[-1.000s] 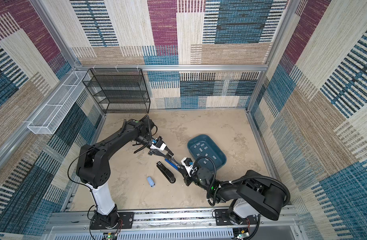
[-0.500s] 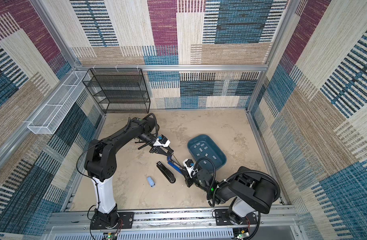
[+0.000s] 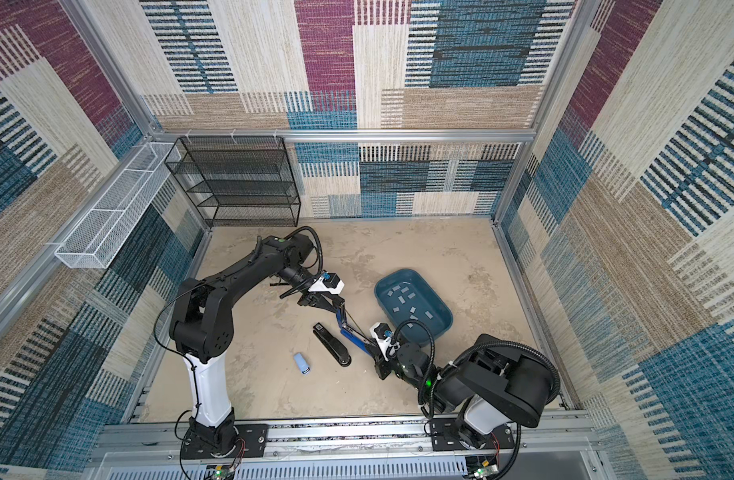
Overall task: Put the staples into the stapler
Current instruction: 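Lift the stapler's top arm with the left gripper, opening it from the base, then release the opened stapler with the left gripper and raise it away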
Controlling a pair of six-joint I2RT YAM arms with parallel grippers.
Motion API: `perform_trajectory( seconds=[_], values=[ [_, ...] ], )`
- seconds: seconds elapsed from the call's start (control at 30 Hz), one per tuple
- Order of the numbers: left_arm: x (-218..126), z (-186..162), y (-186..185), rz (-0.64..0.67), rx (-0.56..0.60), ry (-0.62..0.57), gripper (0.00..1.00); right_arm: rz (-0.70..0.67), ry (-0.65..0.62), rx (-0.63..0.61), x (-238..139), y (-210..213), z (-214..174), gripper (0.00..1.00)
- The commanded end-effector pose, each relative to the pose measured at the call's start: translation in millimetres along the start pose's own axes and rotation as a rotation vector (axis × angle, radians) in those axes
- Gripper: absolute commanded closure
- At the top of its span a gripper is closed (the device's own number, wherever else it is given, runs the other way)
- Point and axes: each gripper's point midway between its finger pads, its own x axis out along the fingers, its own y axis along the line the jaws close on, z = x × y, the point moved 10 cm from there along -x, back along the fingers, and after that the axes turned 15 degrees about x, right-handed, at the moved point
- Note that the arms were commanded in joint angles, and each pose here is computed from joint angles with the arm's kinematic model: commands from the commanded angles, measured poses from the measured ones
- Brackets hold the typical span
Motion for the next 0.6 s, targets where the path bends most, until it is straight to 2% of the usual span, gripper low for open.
perform_trajectory(
  seconds=[0.0, 0.57],
  values=[
    [0.0, -13.6, 1.7, -0.012, -0.035, 0.098, 1.0, -0.055, -0.03, 0.065, -1.9, -4.8, 1.1, 1.0],
    [-5.9, -29.9, -2.2, -0.012, -0.082, 0.137, 1.0, -0.061, -0.034, 0.07, -7.3, -5.6, -1.6, 1.0]
  ],
)
